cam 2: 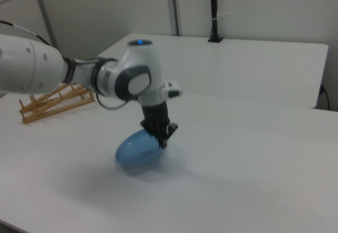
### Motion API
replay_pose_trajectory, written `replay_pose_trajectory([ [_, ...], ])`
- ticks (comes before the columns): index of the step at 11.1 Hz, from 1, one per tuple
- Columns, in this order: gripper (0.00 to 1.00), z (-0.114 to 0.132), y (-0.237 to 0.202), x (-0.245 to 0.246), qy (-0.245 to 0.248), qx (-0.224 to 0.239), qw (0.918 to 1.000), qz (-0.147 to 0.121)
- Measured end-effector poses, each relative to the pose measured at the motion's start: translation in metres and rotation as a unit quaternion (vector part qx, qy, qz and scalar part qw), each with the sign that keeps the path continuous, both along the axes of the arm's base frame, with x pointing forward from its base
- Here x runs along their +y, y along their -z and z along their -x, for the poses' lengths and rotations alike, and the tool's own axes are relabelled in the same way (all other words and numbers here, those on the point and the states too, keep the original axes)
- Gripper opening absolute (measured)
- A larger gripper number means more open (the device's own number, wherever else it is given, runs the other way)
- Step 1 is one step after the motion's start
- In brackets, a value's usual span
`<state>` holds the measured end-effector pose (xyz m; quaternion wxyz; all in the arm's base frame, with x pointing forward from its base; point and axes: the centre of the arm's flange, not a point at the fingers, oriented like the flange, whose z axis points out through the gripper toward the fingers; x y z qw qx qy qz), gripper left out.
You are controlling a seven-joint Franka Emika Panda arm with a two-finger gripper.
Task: Place plate in plate rack
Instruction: 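Lift the plate by its rim and tilt it upright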
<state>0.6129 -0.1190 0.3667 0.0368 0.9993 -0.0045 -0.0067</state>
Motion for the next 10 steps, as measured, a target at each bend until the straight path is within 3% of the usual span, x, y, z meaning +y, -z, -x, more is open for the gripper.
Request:
replay_pose_trajectory([
  [4,0.04,-0.016,-0.127,0.015,0.012,-0.109,0.9939,-0.009],
  [7,0.04,-0.025,-0.199,0.077,0.039,-0.175,0.9834,-0.026],
  [10,0.04,-0.022,-0.248,0.161,0.053,-0.225,0.9726,-0.018],
])
